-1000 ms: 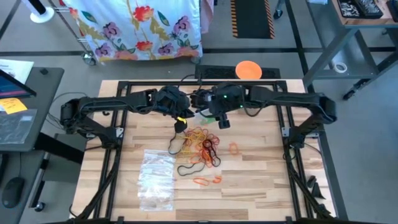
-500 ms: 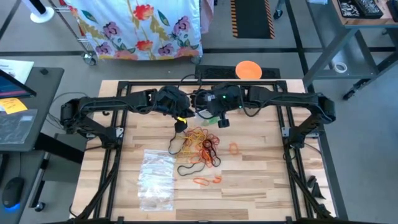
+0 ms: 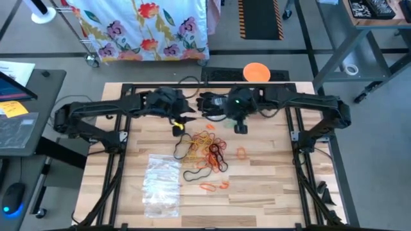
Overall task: Sort rubber bands
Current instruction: Close the transparent zip bag containing the green rubber bands
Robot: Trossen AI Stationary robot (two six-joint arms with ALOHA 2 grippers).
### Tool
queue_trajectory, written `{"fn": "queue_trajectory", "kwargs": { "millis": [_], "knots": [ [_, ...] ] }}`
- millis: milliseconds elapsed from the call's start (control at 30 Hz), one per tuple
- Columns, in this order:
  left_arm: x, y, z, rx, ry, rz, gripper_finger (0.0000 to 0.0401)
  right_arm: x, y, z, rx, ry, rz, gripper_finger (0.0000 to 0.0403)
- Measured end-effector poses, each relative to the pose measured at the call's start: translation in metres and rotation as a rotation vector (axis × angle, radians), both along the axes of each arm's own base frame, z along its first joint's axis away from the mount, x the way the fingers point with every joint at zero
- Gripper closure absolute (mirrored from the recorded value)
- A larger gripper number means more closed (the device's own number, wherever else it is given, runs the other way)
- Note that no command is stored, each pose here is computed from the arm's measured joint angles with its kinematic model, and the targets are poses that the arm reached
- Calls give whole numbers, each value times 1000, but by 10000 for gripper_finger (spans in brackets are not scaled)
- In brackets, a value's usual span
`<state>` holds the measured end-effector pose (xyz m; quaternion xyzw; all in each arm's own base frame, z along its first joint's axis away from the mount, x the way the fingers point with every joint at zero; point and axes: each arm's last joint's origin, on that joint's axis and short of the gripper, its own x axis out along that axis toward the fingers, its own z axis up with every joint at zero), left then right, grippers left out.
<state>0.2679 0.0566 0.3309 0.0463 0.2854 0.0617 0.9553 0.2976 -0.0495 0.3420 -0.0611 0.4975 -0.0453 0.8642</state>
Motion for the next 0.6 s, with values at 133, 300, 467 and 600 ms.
{"fn": "queue_trajectory", "kwargs": {
  "millis": [133,300,467,600],
  "knots": [
    [-16,-6,-5,-6,-1,-10,253,-23,36,2,96,31,-51,401],
    [-28,-15,-24,-20,-22,-36,253,-75,86,-5,221,-3,-148,402],
    [-29,-19,-40,-47,-36,-52,253,-129,116,-28,445,-5,-365,402],
    [-27,-19,-43,-57,-76,-68,253,-146,126,-58,539,37,-479,402]
  ]
}}
